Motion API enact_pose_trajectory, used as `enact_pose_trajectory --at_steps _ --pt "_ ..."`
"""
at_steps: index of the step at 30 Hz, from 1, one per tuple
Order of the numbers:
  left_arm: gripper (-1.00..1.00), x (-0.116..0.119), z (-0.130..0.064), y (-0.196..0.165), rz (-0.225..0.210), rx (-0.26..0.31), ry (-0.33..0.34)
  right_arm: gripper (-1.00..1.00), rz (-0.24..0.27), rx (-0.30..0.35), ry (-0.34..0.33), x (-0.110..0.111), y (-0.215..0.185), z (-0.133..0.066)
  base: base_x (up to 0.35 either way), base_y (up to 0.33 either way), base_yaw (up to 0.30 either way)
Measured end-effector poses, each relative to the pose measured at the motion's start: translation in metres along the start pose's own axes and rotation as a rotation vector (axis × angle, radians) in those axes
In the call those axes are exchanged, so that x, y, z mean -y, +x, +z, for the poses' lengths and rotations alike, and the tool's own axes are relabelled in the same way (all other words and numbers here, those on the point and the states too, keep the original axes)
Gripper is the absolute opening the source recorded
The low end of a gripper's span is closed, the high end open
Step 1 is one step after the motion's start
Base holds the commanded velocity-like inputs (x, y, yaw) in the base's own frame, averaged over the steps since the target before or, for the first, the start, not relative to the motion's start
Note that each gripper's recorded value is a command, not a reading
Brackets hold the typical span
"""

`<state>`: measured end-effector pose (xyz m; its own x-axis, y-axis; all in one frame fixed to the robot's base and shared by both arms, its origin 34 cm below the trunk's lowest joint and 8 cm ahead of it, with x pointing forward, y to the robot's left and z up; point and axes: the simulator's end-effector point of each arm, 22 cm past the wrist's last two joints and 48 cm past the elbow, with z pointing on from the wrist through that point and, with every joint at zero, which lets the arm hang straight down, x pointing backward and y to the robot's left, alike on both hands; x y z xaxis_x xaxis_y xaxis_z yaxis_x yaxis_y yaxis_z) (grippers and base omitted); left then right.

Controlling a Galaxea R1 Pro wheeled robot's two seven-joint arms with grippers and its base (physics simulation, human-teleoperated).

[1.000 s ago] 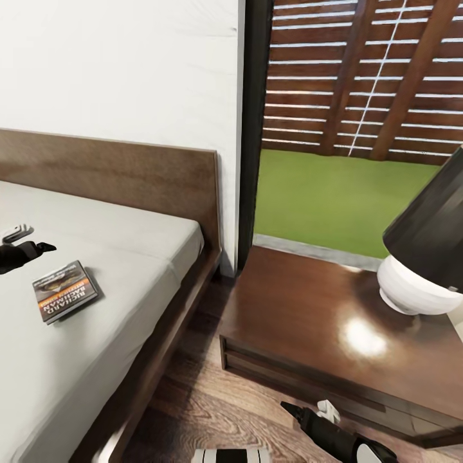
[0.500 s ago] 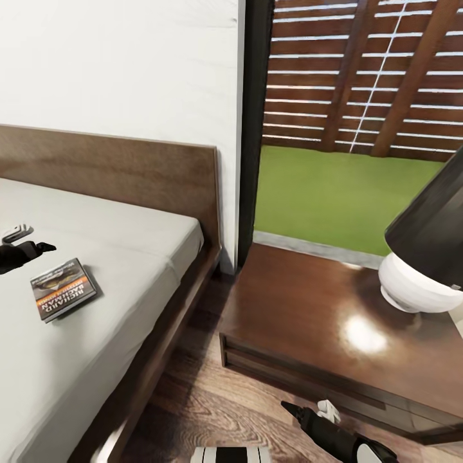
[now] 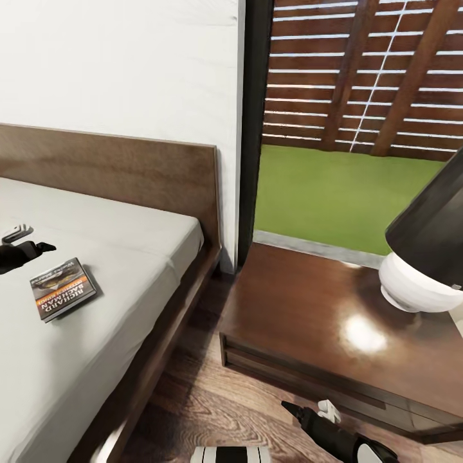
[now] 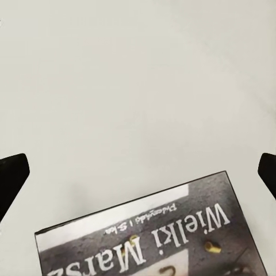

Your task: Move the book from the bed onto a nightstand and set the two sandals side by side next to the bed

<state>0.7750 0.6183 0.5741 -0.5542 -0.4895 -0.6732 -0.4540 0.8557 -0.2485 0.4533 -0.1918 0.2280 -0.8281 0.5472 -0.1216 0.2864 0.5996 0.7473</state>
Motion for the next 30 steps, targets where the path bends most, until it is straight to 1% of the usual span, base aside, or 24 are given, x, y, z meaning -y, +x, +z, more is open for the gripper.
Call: enact_pose_trajectory --at_steps 30 --pt "1.00 -0.0019 0.0070 0.0043 0.004 -0.007 -0.007 1.00 0.010 -0.008 0.007 0.0048 0.0045 0.0020 0.000 0.000 0.000"
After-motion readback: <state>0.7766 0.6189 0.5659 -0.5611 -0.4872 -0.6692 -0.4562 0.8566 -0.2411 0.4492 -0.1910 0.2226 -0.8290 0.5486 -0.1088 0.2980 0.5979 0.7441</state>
